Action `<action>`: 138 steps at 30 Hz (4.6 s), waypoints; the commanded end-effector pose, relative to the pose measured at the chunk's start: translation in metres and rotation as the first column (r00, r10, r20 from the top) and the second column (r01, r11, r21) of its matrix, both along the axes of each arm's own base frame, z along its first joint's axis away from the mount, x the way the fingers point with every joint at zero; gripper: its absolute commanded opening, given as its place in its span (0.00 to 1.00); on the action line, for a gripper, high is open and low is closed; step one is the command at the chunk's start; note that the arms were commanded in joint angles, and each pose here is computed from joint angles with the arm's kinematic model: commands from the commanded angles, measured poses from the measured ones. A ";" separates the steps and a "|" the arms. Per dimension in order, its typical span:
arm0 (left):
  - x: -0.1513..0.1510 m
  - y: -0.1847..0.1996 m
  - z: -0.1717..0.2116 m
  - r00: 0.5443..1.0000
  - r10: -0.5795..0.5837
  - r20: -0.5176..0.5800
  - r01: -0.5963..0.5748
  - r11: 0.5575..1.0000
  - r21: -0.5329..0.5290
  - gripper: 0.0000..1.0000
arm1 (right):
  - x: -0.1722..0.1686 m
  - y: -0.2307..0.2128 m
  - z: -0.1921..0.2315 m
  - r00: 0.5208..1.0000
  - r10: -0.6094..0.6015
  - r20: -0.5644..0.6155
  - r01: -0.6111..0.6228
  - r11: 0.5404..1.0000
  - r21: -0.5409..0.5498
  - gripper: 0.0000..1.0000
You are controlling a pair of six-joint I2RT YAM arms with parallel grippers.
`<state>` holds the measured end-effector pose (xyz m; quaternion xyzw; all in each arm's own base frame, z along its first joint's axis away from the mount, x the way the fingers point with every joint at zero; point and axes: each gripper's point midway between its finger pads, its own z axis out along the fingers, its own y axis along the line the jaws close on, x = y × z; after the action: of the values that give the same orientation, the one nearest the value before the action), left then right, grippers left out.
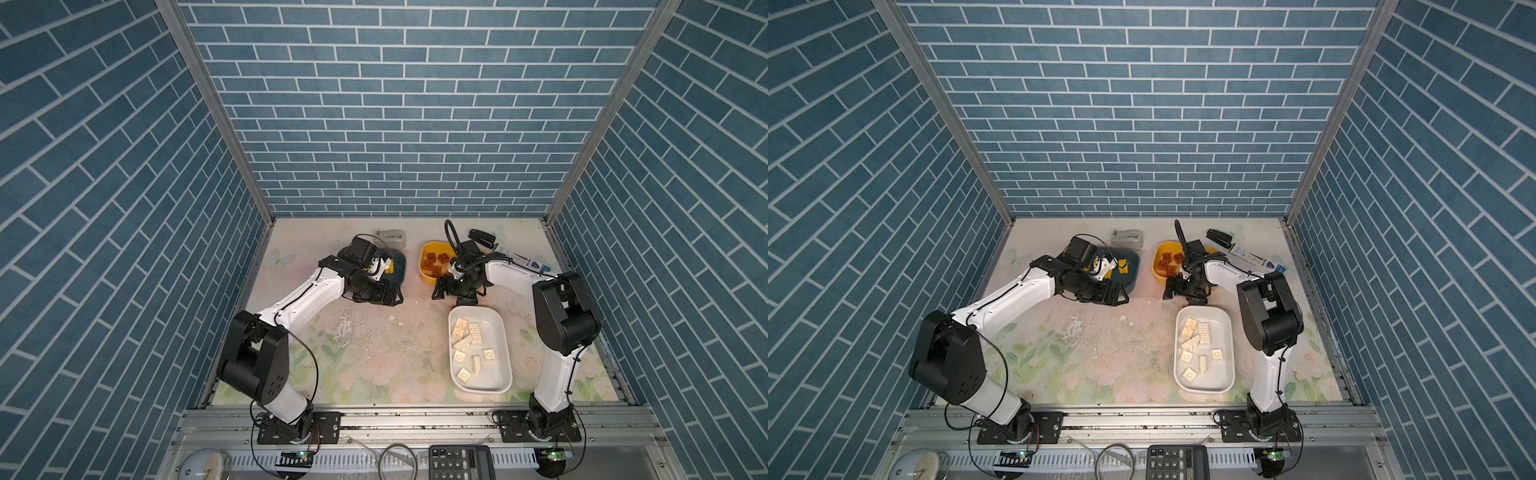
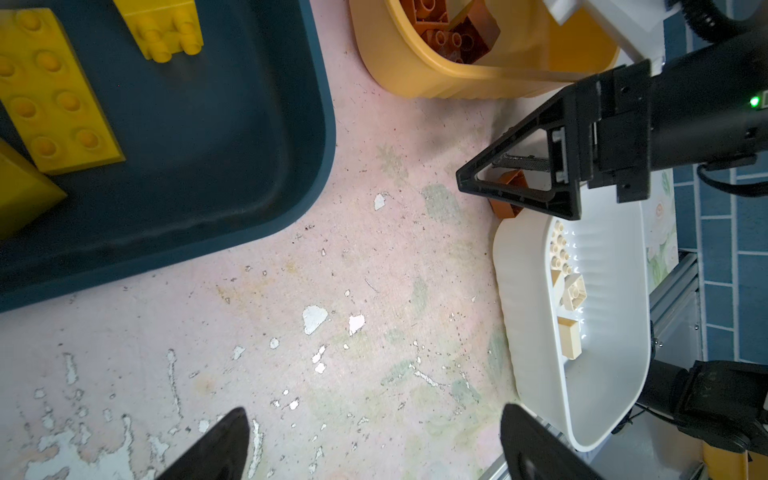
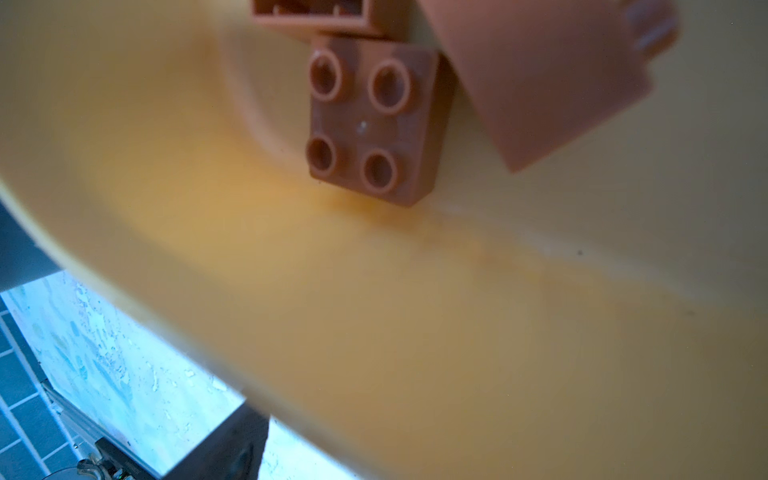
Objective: Sort the legos into containers by color
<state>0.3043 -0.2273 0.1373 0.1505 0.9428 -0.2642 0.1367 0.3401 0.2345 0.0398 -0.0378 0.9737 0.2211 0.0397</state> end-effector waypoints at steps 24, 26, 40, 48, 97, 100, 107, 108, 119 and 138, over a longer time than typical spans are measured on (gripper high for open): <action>0.018 0.019 0.010 0.991 0.130 0.015 -0.130 0.991 -0.028 0.96 | -0.018 -0.014 0.024 0.990 0.106 -0.094 -0.109 0.994 -0.027 0.94; 0.017 0.020 0.008 0.991 0.130 0.011 -0.130 0.991 -0.025 0.96 | -0.023 -0.020 0.022 0.983 0.133 -0.125 -0.142 0.988 -0.063 0.94; 0.009 0.030 0.010 0.990 0.142 0.013 -0.142 0.990 -0.014 0.96 | -0.037 -0.025 0.000 0.939 0.255 -0.231 -0.287 0.950 -0.120 0.88; 0.005 0.036 0.007 0.989 0.144 0.013 -0.144 0.990 -0.003 0.96 | -0.035 -0.029 -0.007 0.925 0.298 -0.237 -0.348 0.914 -0.210 0.76; 0.018 0.026 0.038 0.986 0.137 0.091 -0.128 0.987 -0.096 0.96 | 0.022 -0.023 0.105 0.981 0.181 0.067 -0.168 0.972 -0.164 0.34; 0.022 0.022 0.042 0.985 0.143 0.098 -0.130 0.983 -0.126 0.96 | 0.052 -0.031 0.105 0.985 0.121 0.124 -0.102 0.984 -0.144 0.34; 0.025 0.021 0.052 0.979 0.161 0.123 -0.139 0.975 -0.171 0.97 | 0.110 -0.048 0.078 0.981 0.045 0.187 -0.016 0.988 -0.152 0.36; 0.025 0.022 0.053 0.978 0.166 0.126 -0.141 0.973 -0.182 0.97 | 0.115 -0.049 0.072 0.981 0.041 0.188 -0.012 0.988 -0.154 0.38; 0.031 0.025 0.065 0.967 0.206 0.150 -0.162 0.951 -0.263 0.98 | 0.127 -0.049 0.077 0.975 -0.024 0.221 0.041 0.996 -0.076 0.68; 0.074 0.234 0.024 0.678 0.484 0.553 -0.597 0.801 0.032 1.00 | 0.053 -0.255 0.102 0.658 -0.292 0.694 0.580 0.784 -0.220 0.98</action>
<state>0.3703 -0.0385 0.1626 -0.0413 0.9035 -0.1569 0.3967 0.3804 0.0191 0.1245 0.0724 0.9450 0.0282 0.3177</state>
